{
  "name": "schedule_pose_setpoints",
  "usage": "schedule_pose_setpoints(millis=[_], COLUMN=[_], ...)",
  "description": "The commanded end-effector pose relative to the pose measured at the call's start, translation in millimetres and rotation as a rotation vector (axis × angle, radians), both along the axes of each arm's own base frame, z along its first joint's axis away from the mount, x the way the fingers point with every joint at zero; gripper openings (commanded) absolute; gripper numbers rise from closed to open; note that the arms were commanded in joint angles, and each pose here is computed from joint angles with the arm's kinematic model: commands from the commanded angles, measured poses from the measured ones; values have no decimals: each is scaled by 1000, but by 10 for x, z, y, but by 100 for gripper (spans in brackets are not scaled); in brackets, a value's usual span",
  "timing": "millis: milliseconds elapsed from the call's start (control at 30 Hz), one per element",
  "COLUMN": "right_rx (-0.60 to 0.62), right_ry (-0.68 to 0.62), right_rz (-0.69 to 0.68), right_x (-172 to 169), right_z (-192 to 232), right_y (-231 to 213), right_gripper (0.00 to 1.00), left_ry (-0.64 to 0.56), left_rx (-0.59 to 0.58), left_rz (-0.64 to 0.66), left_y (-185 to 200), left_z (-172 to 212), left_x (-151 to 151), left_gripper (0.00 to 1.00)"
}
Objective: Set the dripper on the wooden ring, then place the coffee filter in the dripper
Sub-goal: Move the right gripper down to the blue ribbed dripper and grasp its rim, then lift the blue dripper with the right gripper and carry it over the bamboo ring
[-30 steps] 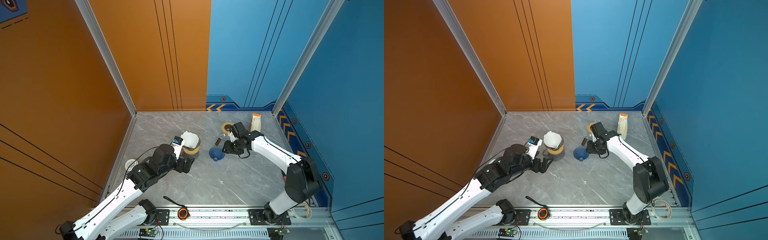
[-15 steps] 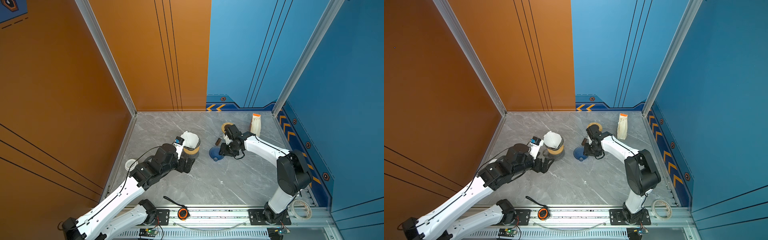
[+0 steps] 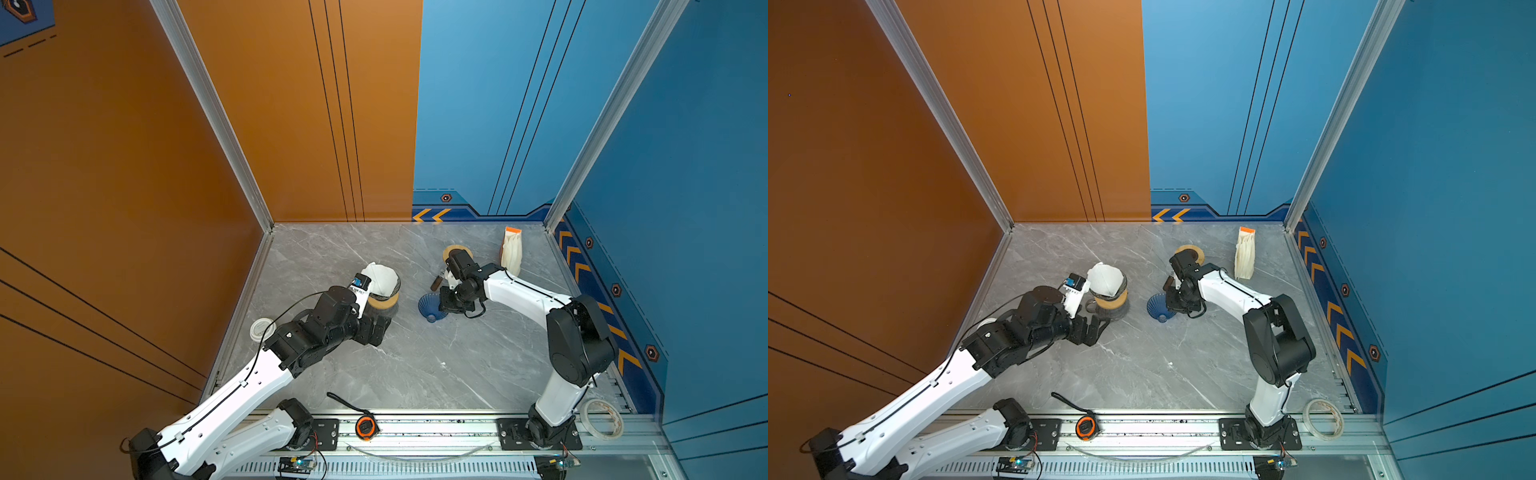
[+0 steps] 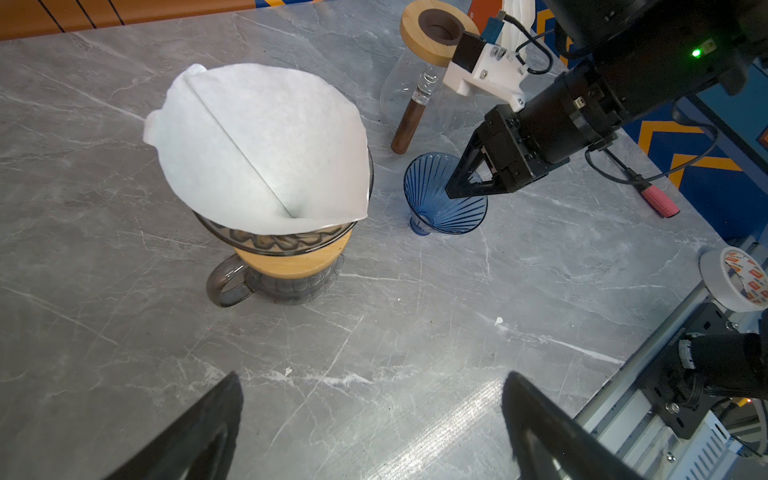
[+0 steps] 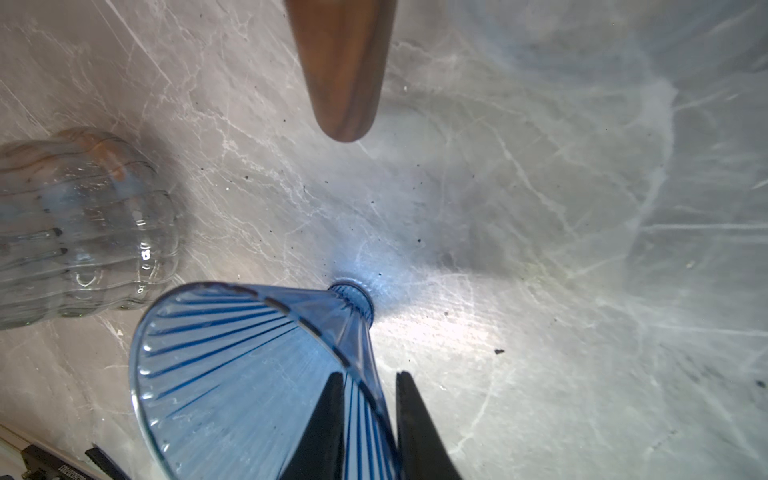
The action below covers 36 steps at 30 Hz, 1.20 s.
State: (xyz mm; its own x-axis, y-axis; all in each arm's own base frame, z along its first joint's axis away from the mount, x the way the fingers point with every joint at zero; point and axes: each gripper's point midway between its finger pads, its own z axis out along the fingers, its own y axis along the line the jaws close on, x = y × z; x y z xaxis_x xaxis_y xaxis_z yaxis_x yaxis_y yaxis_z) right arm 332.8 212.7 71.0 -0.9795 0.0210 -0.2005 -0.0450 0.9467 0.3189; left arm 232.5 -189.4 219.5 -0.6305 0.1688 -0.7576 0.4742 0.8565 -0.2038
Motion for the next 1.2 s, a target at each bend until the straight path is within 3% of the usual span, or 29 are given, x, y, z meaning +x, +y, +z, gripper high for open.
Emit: schedule_pose_setpoints(millis=[0, 167, 700, 1167], right_rx=[13, 12, 41, 171], right_ry=[-11, -16, -64, -195], right_rz=[-5, -7, -28, -68], right_x=[49, 52, 76, 179], right_z=[37, 50, 273, 975], right_y=[51, 44, -9, -84], right_gripper=[17, 10, 3, 2], left_ry=[-24, -17, -34, -79], left_rx=[0, -2, -22, -53], left_rz=[-1, -7, -16, -59], left_y=[-1, -22, -49, -198], left_z=[61, 49, 160, 445], left_x=[42, 42, 41, 40], left_gripper=[98, 98, 98, 98])
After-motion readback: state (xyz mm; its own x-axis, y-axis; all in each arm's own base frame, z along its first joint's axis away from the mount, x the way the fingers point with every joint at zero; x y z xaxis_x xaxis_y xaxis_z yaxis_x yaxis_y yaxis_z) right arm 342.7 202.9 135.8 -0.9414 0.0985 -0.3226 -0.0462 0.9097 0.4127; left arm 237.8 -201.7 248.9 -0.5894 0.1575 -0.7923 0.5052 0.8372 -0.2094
